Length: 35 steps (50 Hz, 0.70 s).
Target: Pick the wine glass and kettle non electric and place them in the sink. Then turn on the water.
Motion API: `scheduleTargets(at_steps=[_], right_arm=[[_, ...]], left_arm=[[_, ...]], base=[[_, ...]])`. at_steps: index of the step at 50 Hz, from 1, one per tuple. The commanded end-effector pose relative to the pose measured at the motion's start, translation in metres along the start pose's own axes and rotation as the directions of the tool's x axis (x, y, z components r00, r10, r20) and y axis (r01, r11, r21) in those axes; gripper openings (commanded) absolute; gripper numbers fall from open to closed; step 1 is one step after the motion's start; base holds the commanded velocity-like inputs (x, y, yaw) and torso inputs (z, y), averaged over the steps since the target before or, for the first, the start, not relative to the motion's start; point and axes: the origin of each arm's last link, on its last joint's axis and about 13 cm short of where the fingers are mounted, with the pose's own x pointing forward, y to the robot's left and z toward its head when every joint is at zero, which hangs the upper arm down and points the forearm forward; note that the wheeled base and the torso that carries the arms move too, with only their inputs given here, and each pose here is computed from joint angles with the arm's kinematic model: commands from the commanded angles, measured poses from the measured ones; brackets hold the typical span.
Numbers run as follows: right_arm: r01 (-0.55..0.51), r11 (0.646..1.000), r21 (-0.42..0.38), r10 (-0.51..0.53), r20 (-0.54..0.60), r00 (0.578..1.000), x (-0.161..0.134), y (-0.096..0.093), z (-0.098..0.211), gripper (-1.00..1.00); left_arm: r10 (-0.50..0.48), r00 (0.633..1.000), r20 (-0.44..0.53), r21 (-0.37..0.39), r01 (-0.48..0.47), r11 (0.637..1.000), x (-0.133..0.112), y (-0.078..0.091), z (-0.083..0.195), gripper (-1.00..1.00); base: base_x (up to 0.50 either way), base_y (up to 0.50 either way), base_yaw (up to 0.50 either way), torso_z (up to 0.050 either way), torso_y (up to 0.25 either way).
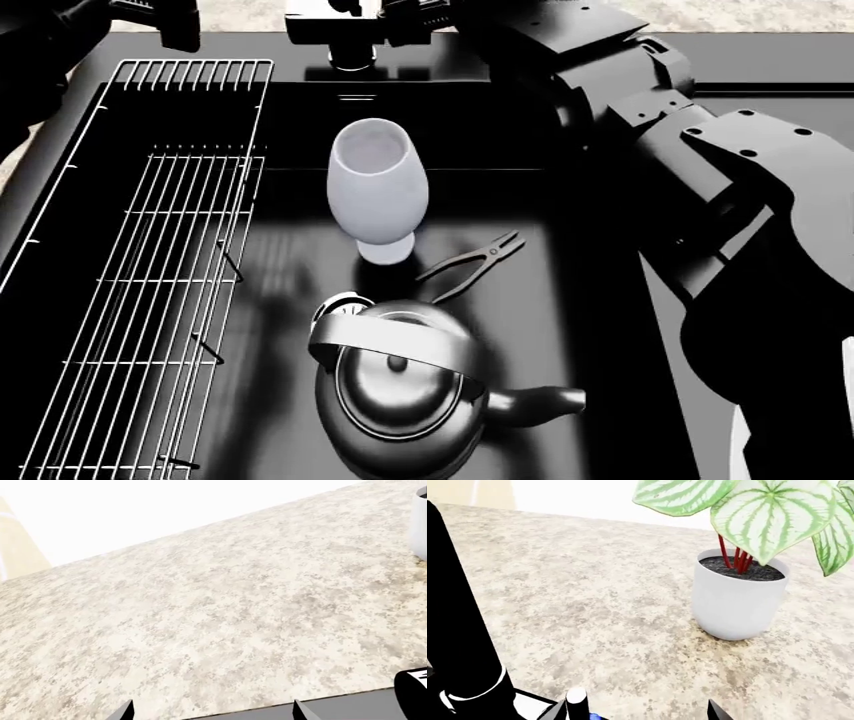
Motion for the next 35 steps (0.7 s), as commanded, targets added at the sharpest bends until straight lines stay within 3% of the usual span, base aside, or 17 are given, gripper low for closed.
scheduleTargets(at_steps=[1,35], right_arm=[[0.048,0.999,0.016,-0.048,-0.011,0.999,0.000,-0.007,-0.003,1.00],[0.161,0.985,0.061,-0.158,-0.051,0.986,0.000,-0.023,-0.015,1.00]], left_arm=[[-0.001,1.000,0.002,-0.001,0.001,1.000,0.000,0.000,0.000,1.00],[-0.004,1.000,0.007,-0.001,0.004,1.000,0.001,-0.002,0.001,1.00]], base=[[0.00,0.00,0.00,0.000,0.000],[0.00,0.00,0.00,0.000,0.000]])
